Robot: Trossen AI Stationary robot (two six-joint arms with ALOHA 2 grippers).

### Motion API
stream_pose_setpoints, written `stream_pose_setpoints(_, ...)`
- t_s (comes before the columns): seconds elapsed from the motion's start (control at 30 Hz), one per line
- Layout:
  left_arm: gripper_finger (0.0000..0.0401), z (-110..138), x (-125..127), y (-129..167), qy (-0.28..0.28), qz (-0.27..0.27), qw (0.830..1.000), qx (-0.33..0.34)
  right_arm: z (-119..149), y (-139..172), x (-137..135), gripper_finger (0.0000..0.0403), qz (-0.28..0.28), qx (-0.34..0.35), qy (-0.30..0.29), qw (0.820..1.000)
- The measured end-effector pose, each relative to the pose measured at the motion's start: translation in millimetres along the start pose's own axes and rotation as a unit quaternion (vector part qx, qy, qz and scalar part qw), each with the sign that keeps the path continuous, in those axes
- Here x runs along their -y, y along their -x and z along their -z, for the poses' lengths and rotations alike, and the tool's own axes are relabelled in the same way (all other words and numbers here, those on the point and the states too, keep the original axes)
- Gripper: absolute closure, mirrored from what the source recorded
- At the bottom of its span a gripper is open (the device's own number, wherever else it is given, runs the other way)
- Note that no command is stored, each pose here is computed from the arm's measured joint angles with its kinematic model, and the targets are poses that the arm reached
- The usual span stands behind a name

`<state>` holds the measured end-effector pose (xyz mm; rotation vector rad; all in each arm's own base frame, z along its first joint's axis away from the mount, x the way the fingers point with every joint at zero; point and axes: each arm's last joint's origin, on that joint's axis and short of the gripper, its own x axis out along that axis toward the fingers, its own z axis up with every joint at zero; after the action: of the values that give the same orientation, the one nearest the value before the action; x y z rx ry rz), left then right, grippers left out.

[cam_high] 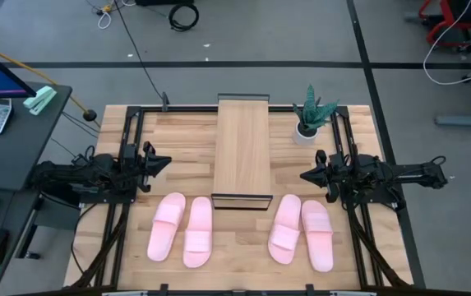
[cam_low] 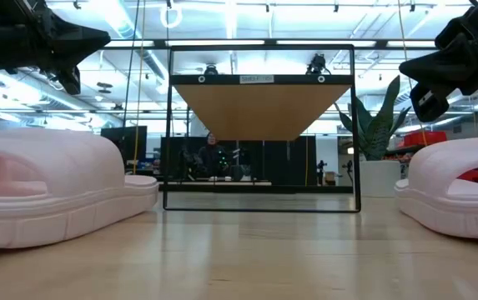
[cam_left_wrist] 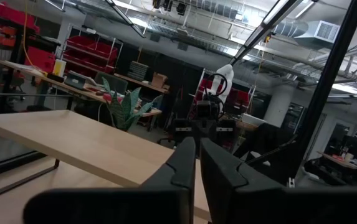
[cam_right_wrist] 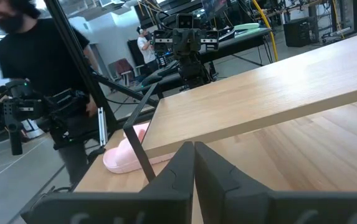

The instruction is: Pick and place slides into the shelf

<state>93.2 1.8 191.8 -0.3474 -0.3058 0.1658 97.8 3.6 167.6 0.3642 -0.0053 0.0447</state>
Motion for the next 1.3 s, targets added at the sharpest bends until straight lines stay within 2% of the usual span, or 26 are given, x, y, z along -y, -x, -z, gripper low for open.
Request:
stream_pose_setpoints(0.27,0.0363,0.0,0.0,0.0,0.000,0.000,1.000,0.000,-0.1,0.0,0.0,0.0385,0.000,0.000,0.000,1.000)
stream_pose_setpoints(0.67,0.0375,0.1,0.0,0.0,0.000,0.000,1.000,0.000,0.0,0.0,0.0,0.0385,0.000,0.000,0.000,1.000)
stream_pose_setpoints(1.0,0.0363,-0.1,0.0,0.0,0.000,0.000,1.000,0.000,0.0,0.0,0.0,0.0385,0.000,0.000,0.000,1.000)
stream_pose_setpoints(1.3,0.0374,0.0,0.0,0.0,0.000,0.000,1.000,0.000,0.0,0.0,0.0,0.0385,0.000,0.000,0.000,1.000)
